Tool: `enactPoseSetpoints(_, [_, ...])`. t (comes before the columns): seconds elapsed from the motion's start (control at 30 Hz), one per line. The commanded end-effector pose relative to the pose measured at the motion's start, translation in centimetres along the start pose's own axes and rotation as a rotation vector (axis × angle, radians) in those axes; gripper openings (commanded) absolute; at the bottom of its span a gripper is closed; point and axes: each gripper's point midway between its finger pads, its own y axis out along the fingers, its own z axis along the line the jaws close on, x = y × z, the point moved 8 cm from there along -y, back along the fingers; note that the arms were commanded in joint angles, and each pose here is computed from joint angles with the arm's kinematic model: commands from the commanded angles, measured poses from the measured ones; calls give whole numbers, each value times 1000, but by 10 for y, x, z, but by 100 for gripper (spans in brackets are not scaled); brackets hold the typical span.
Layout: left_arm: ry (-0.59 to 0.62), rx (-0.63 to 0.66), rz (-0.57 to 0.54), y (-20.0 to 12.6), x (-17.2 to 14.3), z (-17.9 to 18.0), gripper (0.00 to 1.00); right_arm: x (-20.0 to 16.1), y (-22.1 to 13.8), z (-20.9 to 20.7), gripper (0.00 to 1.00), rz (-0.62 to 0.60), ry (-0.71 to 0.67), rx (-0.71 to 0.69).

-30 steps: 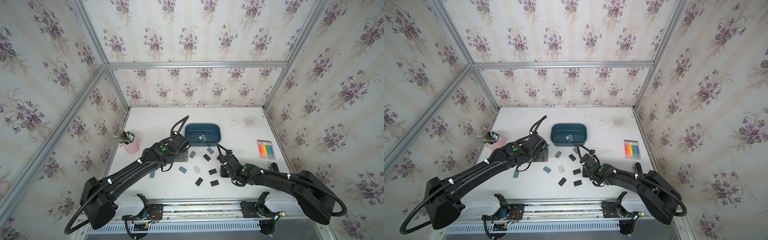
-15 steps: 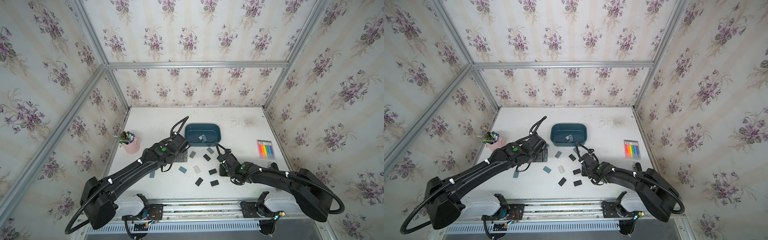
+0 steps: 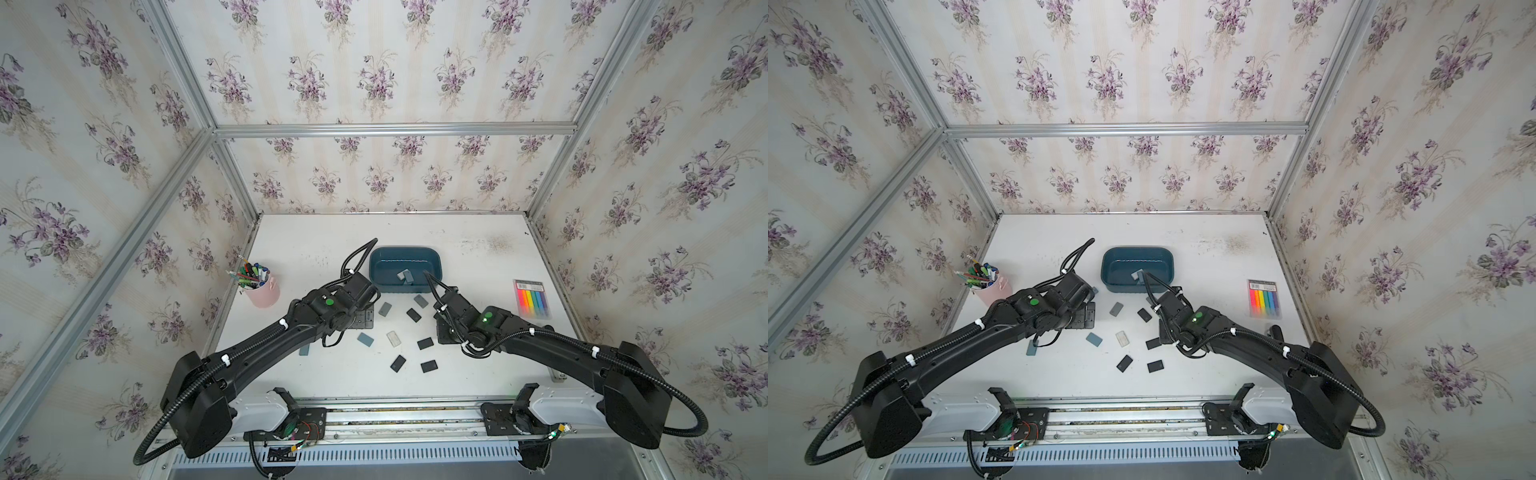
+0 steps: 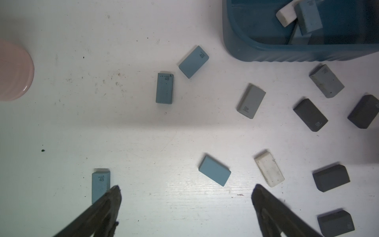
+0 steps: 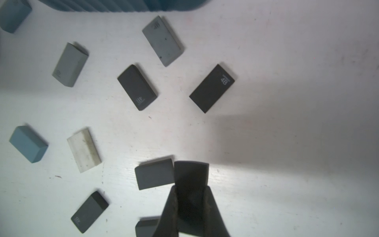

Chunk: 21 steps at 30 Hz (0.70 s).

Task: Put the eraser in the storage box
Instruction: Pick up the eraser from the center of the board, then place the eraser in the storage box.

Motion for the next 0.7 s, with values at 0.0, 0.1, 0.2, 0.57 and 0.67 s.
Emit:
enactPoseSetpoints(0.0, [-21,-6,-14,1,0,1,100,11,-6,4,7,-26,-23,-18])
enactPoseSetpoints(0.1, [-21,-1,-8,3,-3,2,100,24,-11,14,7,-51,-40,-6])
enactPoseSetpoints(0.2, [-26,0,-5,5,-6,4,100,40,-18,24,7,-85,-53,7])
enactPoseSetpoints(0.57, [-57,-23,38,16,-21,6,100,114,-21,43,6,-138,-32,139])
enactPoseSetpoints(0.67, [-66,-29,50,19,-25,6,100,133,-10,51,6,-123,-41,152])
